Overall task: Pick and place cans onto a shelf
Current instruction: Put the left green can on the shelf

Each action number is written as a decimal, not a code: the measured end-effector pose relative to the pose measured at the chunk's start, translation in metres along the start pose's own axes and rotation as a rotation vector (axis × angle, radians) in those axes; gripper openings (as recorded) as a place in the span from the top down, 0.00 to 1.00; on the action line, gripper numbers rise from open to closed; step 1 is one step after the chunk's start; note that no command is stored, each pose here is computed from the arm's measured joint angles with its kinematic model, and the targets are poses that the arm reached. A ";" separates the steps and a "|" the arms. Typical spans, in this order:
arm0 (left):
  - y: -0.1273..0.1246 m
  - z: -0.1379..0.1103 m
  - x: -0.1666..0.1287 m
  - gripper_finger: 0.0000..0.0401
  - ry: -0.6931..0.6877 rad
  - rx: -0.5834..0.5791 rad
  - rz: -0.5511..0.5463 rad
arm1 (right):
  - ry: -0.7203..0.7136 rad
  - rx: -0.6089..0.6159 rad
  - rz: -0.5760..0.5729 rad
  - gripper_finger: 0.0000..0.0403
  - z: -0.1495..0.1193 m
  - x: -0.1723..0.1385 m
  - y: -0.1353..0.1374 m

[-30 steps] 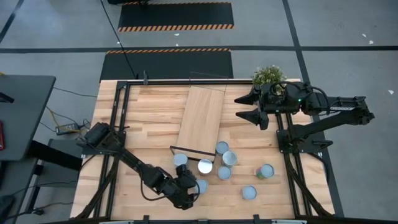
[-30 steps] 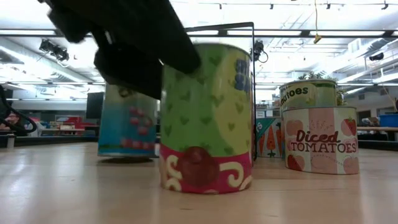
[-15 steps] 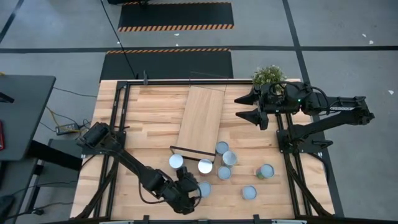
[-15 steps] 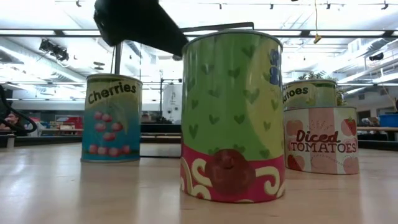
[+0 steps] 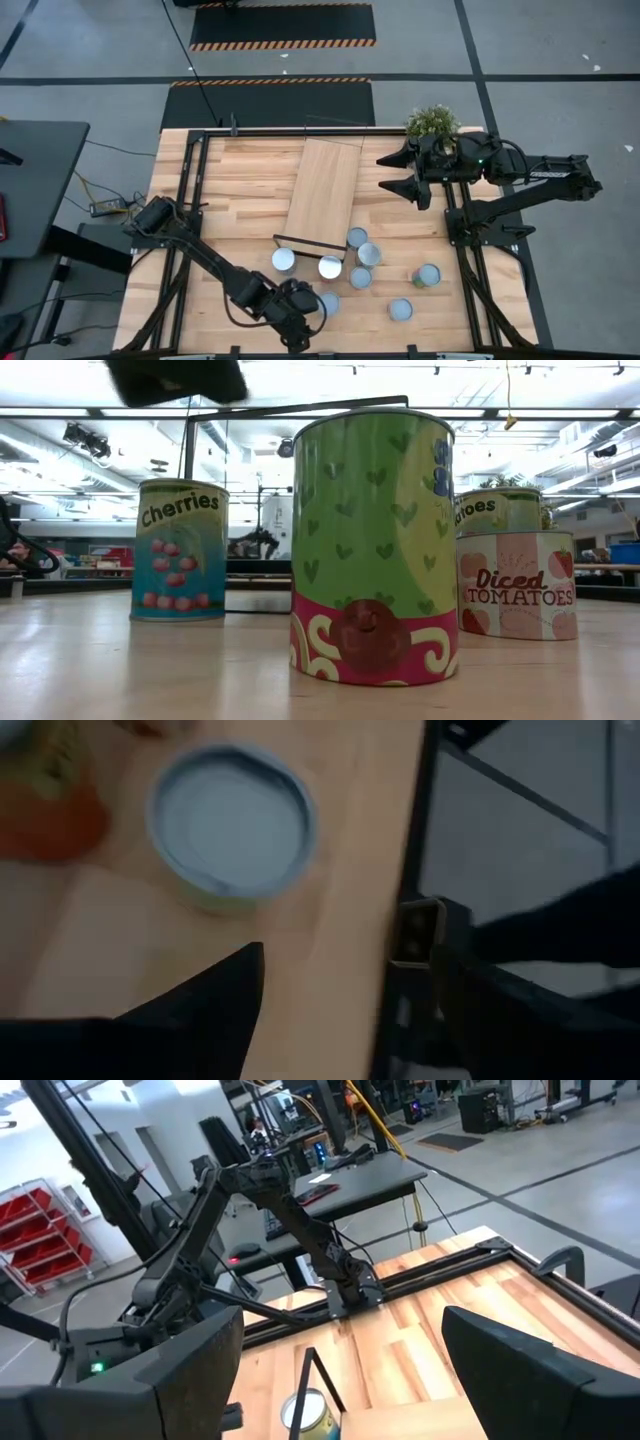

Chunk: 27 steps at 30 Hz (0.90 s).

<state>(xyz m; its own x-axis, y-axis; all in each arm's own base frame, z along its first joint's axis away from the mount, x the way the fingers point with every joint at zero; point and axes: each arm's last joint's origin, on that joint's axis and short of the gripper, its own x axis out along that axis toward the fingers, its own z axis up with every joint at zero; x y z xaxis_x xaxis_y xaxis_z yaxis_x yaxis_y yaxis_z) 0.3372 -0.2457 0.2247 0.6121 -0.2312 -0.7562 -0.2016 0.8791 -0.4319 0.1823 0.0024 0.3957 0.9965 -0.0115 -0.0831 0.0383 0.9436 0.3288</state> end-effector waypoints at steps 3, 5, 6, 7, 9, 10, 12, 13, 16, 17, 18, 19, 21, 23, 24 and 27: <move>0.001 -0.001 0.000 0.27 0.010 -0.048 0.009 | 0.000 -0.004 0.000 0.13 0.000 0.000 0.000; 0.002 0.001 0.000 0.25 0.005 -0.085 0.005 | 0.001 0.000 0.003 0.13 0.000 0.000 0.000; 0.001 0.001 0.000 0.23 0.002 -0.101 0.003 | 0.001 0.000 0.004 0.13 0.000 0.000 0.000; 0.002 0.002 0.000 0.22 0.002 -0.104 0.005 | 0.001 -0.001 0.004 0.13 0.000 0.000 0.000; 0.003 0.003 0.001 0.18 -0.004 -0.101 0.014 | 0.002 -0.003 0.005 0.13 0.000 0.000 0.000; 0.004 0.004 0.001 0.16 -0.013 -0.089 0.026 | 0.002 -0.007 0.005 0.13 0.000 0.000 0.000; 0.006 0.004 0.001 0.11 -0.034 -0.058 0.054 | 0.002 -0.020 0.005 0.13 0.000 0.000 0.000; 0.007 0.005 0.001 0.09 -0.045 -0.040 0.065 | 0.002 -0.023 0.005 0.13 0.000 0.000 0.000; 0.010 0.004 0.009 0.05 -0.061 -0.015 0.102 | -0.002 -0.006 0.007 0.13 0.000 0.000 0.000; 0.011 0.001 0.014 0.04 -0.058 -0.005 0.116 | -0.007 0.001 0.009 0.13 0.001 0.000 0.000; 0.012 0.000 0.019 0.03 -0.058 0.003 0.126 | -0.010 0.004 0.010 0.13 0.001 0.000 0.001; 0.014 -0.002 0.023 0.03 -0.057 0.008 0.141 | -0.010 0.004 0.012 0.13 0.001 0.000 0.001; 0.015 -0.006 0.030 0.03 -0.074 0.023 0.170 | -0.005 0.004 0.023 0.13 0.001 0.000 0.001; 0.017 -0.008 0.035 0.03 -0.102 0.060 0.212 | -0.005 0.006 0.026 0.13 0.001 0.000 0.001; 0.017 -0.009 0.037 0.03 -0.115 0.078 0.223 | -0.005 0.008 0.026 0.13 0.001 0.000 0.001; 0.015 -0.008 0.038 0.03 -0.164 0.126 0.239 | -0.011 0.033 0.027 0.13 0.002 0.000 0.001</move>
<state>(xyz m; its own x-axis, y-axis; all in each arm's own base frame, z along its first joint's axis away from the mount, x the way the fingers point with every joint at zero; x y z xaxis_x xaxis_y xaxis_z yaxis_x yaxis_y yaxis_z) 0.3513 -0.2444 0.1855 0.6761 0.0490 -0.7352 -0.2642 0.9476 -0.1798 0.1822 0.0029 0.3977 0.9980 0.0099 -0.0632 0.0136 0.9324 0.3612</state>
